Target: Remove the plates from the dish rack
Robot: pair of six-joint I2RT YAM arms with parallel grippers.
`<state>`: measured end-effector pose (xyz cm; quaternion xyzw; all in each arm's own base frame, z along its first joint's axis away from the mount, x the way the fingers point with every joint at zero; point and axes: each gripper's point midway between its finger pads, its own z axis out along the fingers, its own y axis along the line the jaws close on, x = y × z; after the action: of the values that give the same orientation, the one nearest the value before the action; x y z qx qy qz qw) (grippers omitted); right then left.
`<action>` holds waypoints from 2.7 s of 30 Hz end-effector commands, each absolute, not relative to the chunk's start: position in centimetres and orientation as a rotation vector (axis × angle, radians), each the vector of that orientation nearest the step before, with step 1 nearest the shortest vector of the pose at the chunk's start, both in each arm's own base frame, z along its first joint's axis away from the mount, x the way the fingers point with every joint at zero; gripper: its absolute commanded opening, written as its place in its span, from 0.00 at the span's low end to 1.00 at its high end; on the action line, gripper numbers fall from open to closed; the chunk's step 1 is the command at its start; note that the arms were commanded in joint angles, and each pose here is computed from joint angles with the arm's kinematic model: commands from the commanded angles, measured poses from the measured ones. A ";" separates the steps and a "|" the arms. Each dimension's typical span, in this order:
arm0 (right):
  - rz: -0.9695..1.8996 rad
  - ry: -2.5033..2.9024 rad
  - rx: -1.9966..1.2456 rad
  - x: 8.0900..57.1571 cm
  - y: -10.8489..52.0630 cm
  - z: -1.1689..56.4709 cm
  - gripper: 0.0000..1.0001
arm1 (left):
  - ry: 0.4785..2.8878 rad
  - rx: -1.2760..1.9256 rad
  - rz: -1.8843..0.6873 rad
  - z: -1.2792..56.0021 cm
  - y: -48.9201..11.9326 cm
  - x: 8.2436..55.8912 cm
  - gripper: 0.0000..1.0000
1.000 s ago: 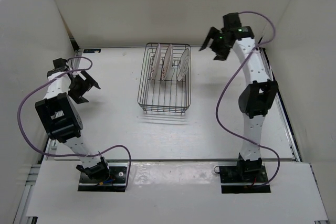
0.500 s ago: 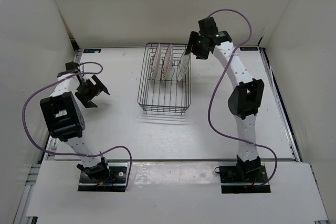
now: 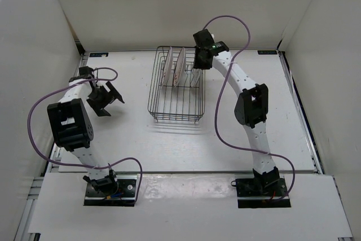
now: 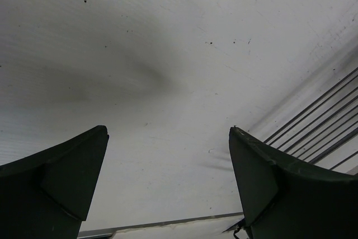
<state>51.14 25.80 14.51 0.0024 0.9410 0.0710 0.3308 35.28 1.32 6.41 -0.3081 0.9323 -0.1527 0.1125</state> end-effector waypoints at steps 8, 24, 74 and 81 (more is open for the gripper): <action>0.068 2.291 0.019 53.2 24.7 18.7 0.02 | 2.678 -0.969 -0.509 7.3 0.6 35.2 1.00; -0.080 1.801 0.314 47.6 13.9 40.6 0.00 | 2.700 -0.979 -0.489 6.6 0.8 35.1 1.00; 0.137 2.754 1.555 24.5 -3.6 1.6 0.27 | 2.312 -1.030 -0.990 10.9 -0.4 37.4 1.00; 0.120 2.924 1.552 22.9 -3.2 0.9 0.27 | 2.200 -0.979 -1.025 15.2 1.0 43.7 1.00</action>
<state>33.47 -3.02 5.29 0.4792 0.8537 0.1758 0.1035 40.82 0.80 10.60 -0.3877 0.8286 -0.3499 0.2015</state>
